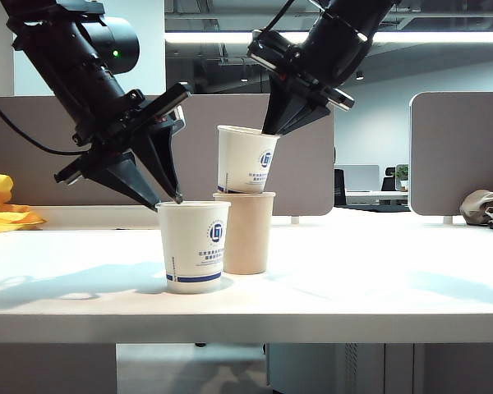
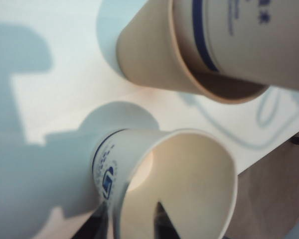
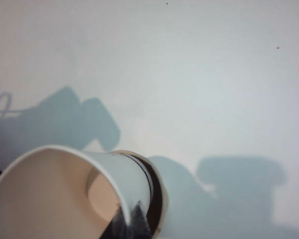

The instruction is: Pick up all the paper cups on the table one by one and stack them together.

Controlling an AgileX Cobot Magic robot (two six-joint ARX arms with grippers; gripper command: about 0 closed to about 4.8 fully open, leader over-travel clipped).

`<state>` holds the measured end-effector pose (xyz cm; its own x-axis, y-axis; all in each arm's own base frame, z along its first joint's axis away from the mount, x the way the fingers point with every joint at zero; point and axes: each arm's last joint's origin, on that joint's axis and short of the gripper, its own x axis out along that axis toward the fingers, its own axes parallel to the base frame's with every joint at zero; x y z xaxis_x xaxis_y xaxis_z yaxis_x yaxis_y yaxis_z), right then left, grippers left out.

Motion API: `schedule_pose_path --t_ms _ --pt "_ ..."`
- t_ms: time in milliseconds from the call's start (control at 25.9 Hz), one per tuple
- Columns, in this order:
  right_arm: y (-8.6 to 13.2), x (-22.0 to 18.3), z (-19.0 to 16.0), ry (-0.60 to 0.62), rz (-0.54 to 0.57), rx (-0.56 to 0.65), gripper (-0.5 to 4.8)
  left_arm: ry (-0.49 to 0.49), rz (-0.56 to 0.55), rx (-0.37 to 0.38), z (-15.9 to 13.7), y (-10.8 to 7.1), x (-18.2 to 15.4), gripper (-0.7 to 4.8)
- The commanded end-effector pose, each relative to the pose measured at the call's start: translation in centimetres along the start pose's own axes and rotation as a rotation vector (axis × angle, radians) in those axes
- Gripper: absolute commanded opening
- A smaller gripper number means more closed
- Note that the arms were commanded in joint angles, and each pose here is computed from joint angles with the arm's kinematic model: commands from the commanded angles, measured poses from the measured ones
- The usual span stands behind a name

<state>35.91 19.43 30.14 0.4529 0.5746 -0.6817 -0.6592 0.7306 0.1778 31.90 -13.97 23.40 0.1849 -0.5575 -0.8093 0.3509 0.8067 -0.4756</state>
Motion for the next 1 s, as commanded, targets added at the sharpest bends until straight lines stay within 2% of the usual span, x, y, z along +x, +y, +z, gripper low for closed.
schedule_pose_path --t_ms 39,155,270,386,464,580,618,696,927,1005 --pt "0.0 0.3 0.1 -0.006 0.005 0.001 -0.04 0.000 -0.004 0.000 0.2 0.1 0.2 1.21" --pt "-0.1 0.6 0.1 -0.001 0.005 0.003 0.04 0.019 0.000 -0.009 0.1 0.4 0.8 1.21" --pt "-0.1 0.7 0.1 -0.007 0.004 0.000 0.74 0.033 0.006 -0.016 0.1 0.6 1.1 1.21" --pt "-0.1 0.7 0.2 -0.018 0.004 -0.002 0.78 0.031 0.006 -0.012 0.1 0.6 1.1 1.18" --pt "-0.1 0.7 0.2 -0.013 0.004 0.000 0.95 0.031 0.010 -0.012 0.1 0.6 1.1 0.79" --pt "-0.1 0.6 0.0 0.000 0.005 0.036 0.95 0.021 0.009 -0.006 0.2 0.6 1.1 0.78" --pt "-0.1 0.6 -0.1 0.010 0.006 0.039 0.95 0.017 0.008 -0.004 0.2 0.6 1.1 0.48" --pt "-0.1 0.6 -0.2 0.022 0.006 0.043 0.95 0.012 0.007 0.001 0.3 0.6 1.1 0.24" --pt "0.1 -0.1 0.0 0.017 0.003 0.041 0.95 0.001 0.021 0.007 0.4 0.6 1.2 0.16" --pt "0.3 -0.7 0.1 0.006 -0.012 0.037 0.95 0.000 0.026 0.020 0.4 0.6 1.2 -0.07"
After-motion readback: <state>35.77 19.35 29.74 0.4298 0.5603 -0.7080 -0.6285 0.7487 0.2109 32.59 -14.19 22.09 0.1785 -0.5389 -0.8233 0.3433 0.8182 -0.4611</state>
